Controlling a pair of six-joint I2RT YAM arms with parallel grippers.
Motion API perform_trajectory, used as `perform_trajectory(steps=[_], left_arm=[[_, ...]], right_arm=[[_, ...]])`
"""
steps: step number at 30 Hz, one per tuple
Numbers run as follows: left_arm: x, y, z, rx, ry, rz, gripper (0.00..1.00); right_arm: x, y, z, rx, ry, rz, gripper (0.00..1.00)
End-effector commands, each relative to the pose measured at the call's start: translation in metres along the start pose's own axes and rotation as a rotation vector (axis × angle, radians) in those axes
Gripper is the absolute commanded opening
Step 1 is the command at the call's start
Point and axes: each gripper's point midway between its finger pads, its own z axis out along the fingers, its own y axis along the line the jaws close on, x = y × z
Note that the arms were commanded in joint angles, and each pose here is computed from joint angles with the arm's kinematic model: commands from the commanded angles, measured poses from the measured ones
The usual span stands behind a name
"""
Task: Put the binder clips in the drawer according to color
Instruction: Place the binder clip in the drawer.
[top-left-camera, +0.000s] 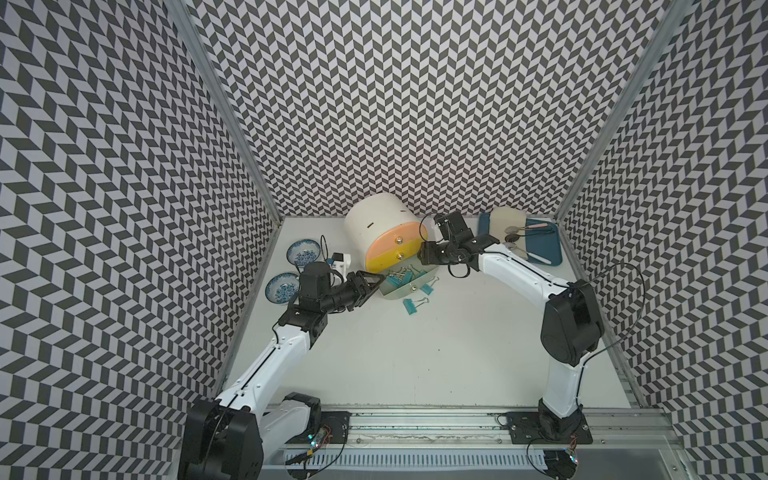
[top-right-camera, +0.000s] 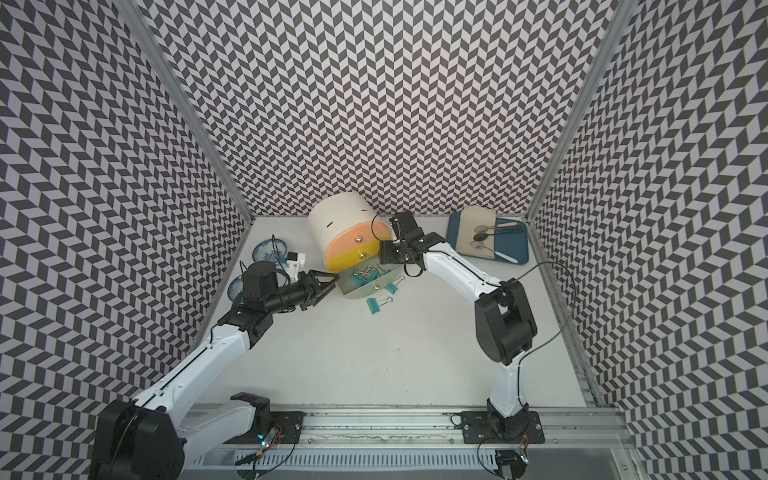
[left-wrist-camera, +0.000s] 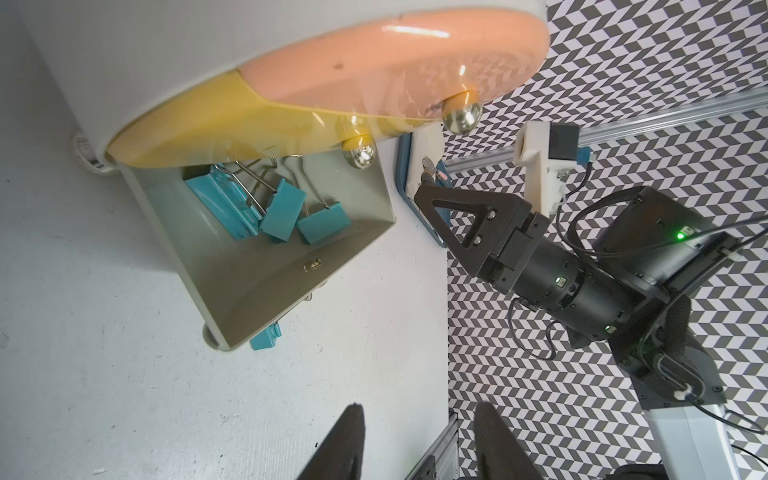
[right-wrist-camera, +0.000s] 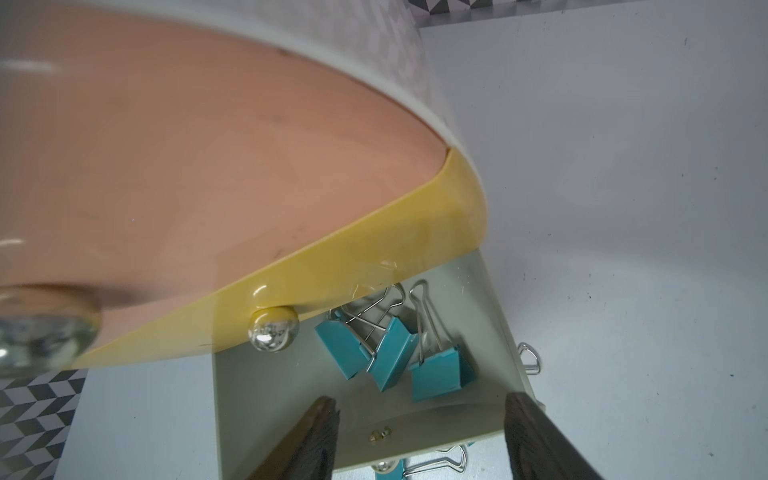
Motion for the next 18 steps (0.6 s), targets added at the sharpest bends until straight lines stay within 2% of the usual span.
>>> perform_trajectory(steps=[1, 4, 6, 14, 18], left_arm=[[-0.004, -0.019, -0.003, 0.039, -0.001, 0.056, 0.47], [-0.005, -0.02, -0.006, 0.037, -0.008, 0.061, 0.47], [-0.006, -0.02, -0.009, 0.036, -0.015, 0.064, 0.47], [-0.01, -0.015, -0.02, 0.024, -0.036, 0.06, 0.47], [-0.01, -0.011, -0.022, 0.017, -0.037, 0.056, 0.46]], right_arm=[[-0.016, 0.004, -0.002, -0.016, -0.048, -0.003, 0.68], [-0.019, -0.001, -0.007, -0.006, -0.063, 0.012, 0.68], [-0.02, -0.009, -0.011, -0.019, -0.069, 0.045, 0.64], [-0.007, -0.058, -0.022, -0.136, -0.081, 0.254, 0.29], [0.007, -0.069, -0.012, -0.191, -0.044, 0.32, 0.03]])
